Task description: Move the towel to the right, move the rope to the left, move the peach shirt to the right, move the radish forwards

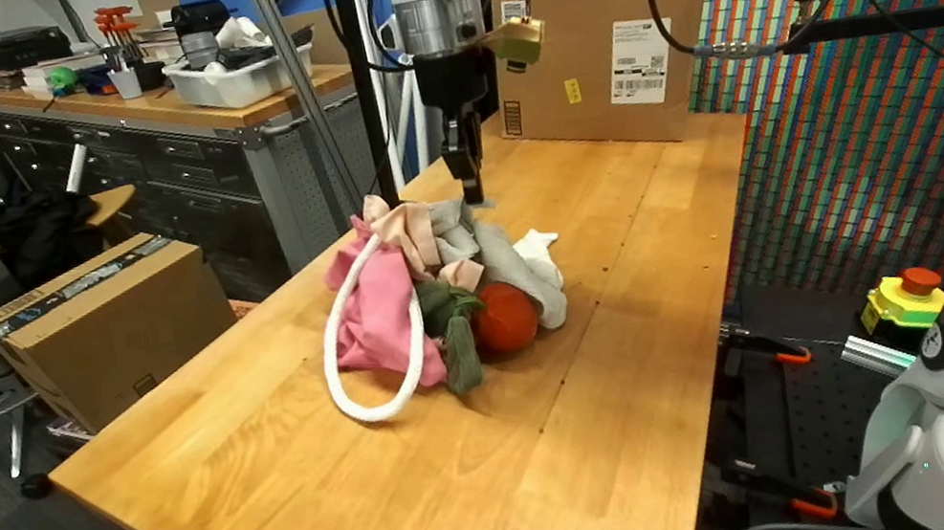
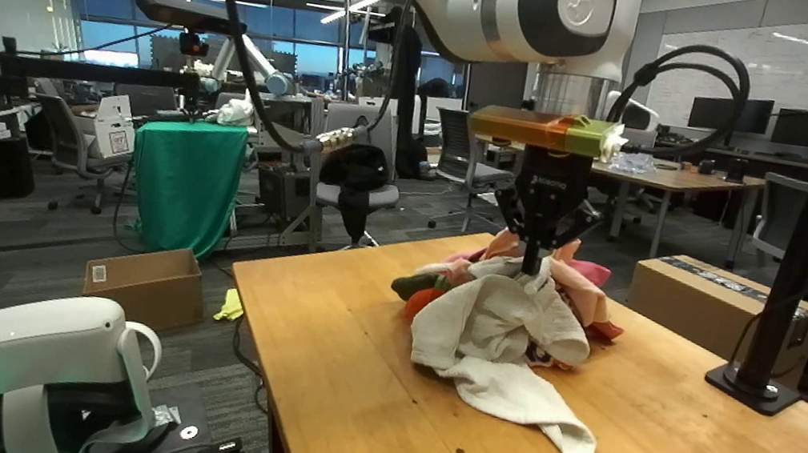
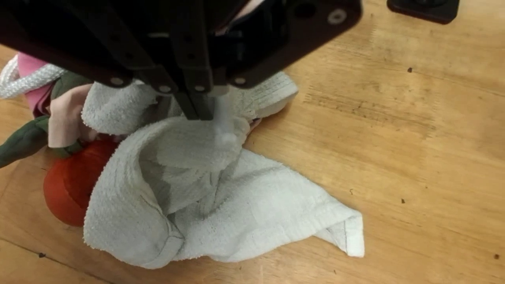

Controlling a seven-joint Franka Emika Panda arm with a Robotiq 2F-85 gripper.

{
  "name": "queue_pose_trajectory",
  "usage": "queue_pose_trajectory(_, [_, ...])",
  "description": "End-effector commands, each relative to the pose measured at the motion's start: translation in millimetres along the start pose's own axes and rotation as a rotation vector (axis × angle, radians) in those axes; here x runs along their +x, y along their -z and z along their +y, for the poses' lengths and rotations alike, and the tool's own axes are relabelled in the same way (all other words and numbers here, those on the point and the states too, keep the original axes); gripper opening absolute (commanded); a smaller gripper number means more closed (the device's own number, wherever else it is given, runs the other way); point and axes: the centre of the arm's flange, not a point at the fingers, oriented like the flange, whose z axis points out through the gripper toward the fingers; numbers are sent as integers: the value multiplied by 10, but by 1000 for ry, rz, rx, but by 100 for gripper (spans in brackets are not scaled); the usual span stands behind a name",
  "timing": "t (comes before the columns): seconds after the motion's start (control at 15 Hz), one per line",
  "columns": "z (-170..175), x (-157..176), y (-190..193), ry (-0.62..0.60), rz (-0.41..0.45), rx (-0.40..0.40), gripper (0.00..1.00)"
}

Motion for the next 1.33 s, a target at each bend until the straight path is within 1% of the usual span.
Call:
queue_pose_trajectory(0.0, [12,-182,347,-41,73,-89,3])
queue_pose_trajectory(0.07, [41,-237,445,-61,98,-119,2])
queue_pose_trajectory(0.27, [108,-386,733,-123,168,-175,3])
queue_pose_trajectory(0.53, [240,-643,1095,-235,261,-232,2])
queue_pose_trajectory(0.8, [386,-912,1458,-367,345,-315,2])
queue_pose_trajectory(1.13, [688,-1363,1892,-556,443,-435,3])
queue_pose_trajectory(1.27, [884,-1586,2034,-636,468,-465,2])
